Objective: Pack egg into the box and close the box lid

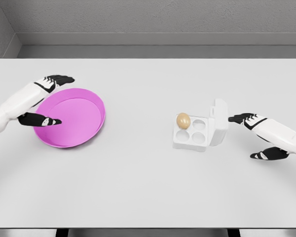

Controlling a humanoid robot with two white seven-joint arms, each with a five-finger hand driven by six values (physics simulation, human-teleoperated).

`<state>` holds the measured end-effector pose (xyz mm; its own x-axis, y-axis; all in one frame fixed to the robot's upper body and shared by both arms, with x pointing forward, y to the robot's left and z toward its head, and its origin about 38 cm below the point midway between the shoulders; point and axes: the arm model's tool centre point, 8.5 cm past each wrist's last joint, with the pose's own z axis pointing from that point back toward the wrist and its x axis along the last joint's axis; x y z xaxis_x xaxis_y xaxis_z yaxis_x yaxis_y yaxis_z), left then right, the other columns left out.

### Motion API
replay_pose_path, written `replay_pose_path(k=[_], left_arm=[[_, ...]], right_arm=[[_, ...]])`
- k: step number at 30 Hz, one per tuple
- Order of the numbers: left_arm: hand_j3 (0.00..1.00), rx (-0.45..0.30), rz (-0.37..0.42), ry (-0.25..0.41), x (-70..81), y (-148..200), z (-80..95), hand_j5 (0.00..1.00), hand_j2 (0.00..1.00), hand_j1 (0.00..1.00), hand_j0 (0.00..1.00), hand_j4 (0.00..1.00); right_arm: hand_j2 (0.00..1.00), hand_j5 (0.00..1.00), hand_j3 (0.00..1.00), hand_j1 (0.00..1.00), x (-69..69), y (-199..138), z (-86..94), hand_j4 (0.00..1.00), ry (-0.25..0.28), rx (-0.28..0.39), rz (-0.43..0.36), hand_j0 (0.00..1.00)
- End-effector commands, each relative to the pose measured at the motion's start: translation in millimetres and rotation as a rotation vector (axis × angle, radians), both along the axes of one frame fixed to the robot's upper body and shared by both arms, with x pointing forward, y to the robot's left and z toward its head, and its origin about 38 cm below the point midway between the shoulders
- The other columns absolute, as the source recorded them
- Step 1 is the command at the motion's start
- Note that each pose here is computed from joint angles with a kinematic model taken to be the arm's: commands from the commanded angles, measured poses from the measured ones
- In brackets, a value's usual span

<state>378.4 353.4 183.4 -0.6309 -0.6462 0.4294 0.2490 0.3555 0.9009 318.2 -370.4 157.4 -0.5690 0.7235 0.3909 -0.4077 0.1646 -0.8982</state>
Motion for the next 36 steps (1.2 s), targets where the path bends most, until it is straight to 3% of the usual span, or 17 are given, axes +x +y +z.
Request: replay_pose_path(k=[1, 9, 19, 36], left_arm=[[1.00, -0.040, 0.040, -0.004, 2.2, 8, -0.8, 1.00, 1.00, 1.00, 1.00, 1.00], [1.00, -0.107, 0.124, -0.027, -3.3, 26, -2.2, 1.00, 1.00, 1.00, 1.00, 1.00], [1.00, -0.109, 0.142, -0.026, -3.8, 32, -2.5, 1.00, 1.00, 1.00, 1.00, 1.00], [1.00, -0.113, 0.154, -0.033, -4.2, 37, -0.4, 1.00, 1.00, 1.00, 1.00, 1.00]], right_arm=[[1.00, 1.00, 1.00, 1.00, -0.4, 3, 3.6, 1.00, -0.006, 0.007, 0.010, 1.00], [1.00, 1.00, 1.00, 1.00, -1.9, 10, 7.8, 1.00, -0.015, 0.015, 0.030, 1.00], [1.00, 1.00, 1.00, 1.00, -2.9, 18, 13.9, 1.00, -0.032, 0.026, 0.059, 1.00], [1.00, 1.00, 1.00, 1.00, -7.9, 39, 6.0, 1.00, -0.013, 0.056, 0.148, 1.00]])
